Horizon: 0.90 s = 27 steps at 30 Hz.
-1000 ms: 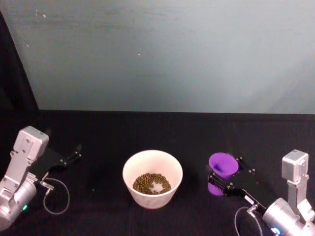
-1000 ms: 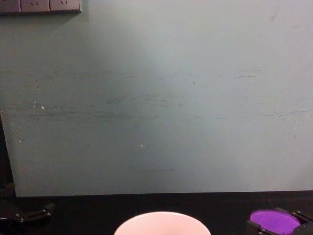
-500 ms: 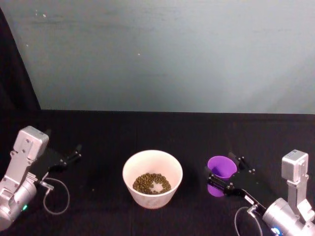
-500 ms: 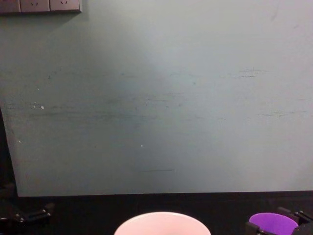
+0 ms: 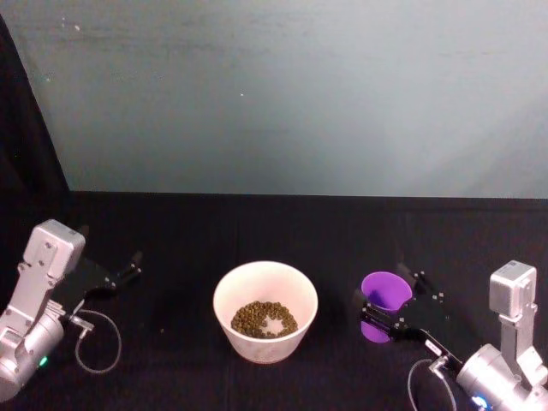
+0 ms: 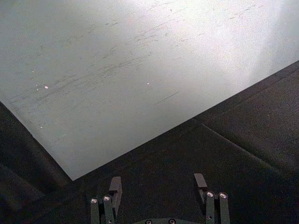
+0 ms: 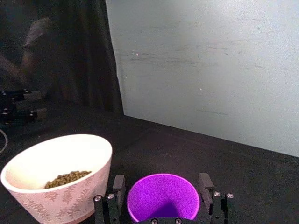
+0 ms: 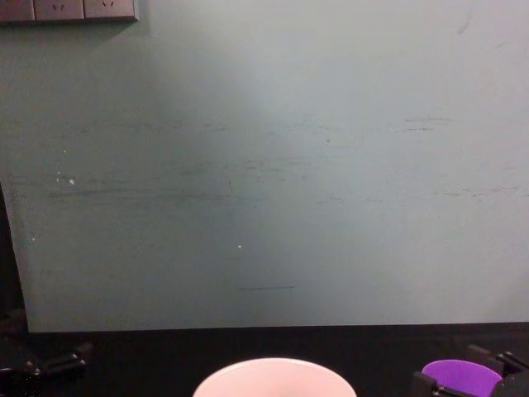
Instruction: Pick up the cup and pour the mung beans from the cup into the bowl.
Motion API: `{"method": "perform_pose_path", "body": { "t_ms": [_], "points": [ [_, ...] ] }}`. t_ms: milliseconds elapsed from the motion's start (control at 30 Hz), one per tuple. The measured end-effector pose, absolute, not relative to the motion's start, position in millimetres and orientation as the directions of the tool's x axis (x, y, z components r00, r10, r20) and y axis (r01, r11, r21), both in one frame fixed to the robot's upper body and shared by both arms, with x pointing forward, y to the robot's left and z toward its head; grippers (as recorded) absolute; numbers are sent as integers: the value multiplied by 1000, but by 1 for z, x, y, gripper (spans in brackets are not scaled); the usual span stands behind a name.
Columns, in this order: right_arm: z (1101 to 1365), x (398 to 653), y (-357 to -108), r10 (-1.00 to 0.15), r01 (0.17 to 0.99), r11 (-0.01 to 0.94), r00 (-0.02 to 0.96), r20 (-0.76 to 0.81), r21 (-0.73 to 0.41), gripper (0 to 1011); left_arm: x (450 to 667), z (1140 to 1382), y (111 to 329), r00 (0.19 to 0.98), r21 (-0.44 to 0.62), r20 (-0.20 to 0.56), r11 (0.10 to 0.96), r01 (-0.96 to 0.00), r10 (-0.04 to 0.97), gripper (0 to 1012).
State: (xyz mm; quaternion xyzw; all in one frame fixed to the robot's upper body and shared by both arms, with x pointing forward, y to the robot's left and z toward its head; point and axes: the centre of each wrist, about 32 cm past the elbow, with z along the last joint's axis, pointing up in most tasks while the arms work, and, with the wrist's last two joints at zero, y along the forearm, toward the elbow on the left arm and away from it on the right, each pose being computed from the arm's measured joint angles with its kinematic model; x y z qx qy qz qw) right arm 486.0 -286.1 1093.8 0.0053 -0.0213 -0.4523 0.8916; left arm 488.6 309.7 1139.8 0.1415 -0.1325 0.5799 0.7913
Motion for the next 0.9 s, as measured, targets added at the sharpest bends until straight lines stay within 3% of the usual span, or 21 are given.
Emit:
{"method": "perform_pose_path", "body": {
  "t_ms": [433, 900],
  "points": [
    [1114, 477, -281, -811, 810, 584, 581, 66, 43, 1003, 489, 1140, 310, 292, 70, 374, 287, -955, 880, 1000],
    [1166, 461, -277, -855, 853, 518, 514, 66, 63, 1002, 489, 1140, 310, 292, 70, 374, 287, -955, 880, 1000]
  ]
}}
